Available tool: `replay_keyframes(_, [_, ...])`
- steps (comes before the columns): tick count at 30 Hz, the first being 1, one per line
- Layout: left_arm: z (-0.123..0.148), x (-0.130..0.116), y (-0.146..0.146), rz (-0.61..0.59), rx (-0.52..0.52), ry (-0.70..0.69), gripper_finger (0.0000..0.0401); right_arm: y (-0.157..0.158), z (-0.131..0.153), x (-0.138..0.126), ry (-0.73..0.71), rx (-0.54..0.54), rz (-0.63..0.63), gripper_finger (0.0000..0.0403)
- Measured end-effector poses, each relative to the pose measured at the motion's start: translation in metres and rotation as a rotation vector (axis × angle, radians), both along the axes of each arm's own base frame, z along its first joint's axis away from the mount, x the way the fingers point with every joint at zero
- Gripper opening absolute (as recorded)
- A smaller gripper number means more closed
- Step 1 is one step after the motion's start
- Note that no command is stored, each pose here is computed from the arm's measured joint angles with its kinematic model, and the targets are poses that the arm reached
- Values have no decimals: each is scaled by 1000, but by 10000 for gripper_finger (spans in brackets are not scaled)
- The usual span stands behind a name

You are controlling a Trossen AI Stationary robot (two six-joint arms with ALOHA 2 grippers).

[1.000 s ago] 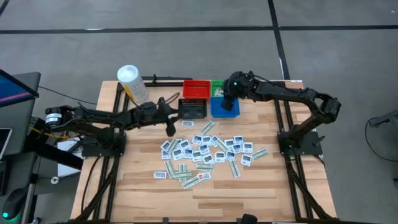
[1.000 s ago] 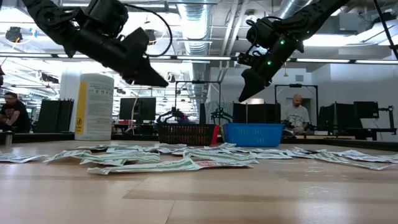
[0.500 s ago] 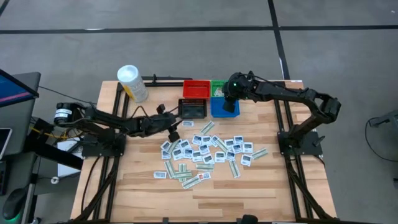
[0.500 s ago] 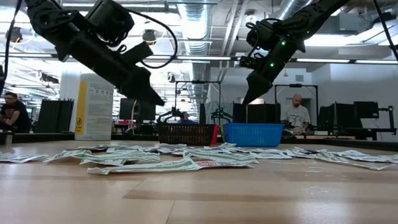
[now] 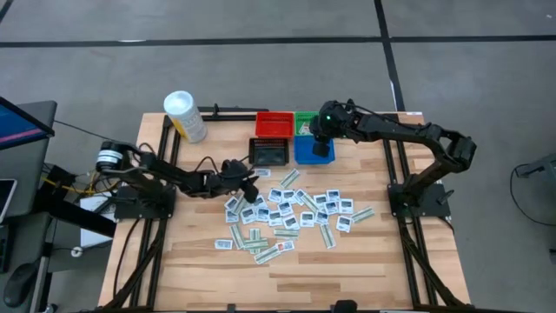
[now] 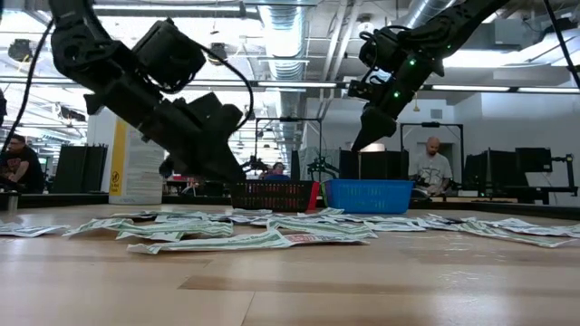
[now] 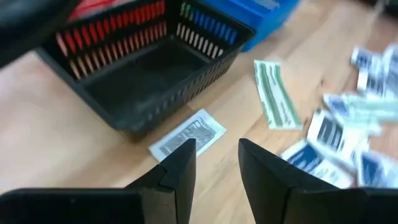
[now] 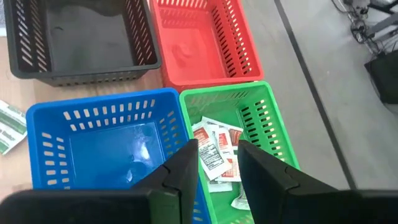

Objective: Pick & Place First Aid Supplies
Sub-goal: Put the ointment pack into the green basket

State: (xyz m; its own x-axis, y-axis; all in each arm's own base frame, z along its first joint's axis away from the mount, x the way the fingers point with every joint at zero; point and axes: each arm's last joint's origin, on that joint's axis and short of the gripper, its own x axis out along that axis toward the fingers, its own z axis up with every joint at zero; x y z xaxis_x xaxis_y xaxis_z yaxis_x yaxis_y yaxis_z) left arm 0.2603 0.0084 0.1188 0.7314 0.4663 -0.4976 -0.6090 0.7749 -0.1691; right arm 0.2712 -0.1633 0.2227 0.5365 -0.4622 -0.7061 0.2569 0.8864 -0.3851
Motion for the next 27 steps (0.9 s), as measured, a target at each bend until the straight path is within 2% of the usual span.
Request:
replay_keyframes(4, [-11,6,-2,59,-87,-73,121,0,0,0,15,-17,22,107])
replay_keyframes(9, [-24,7,-8,107,-103,-81,121,0,0,0,17,-18,25,107])
replay_keyframes(19, [-25,18,-9,197,-8,-91,121,0,0,0,23,-36,43,107])
replay_keyframes(27, [-41,24,-10,216,-39,-67,121,-1,1,1,15,-52,52,107])
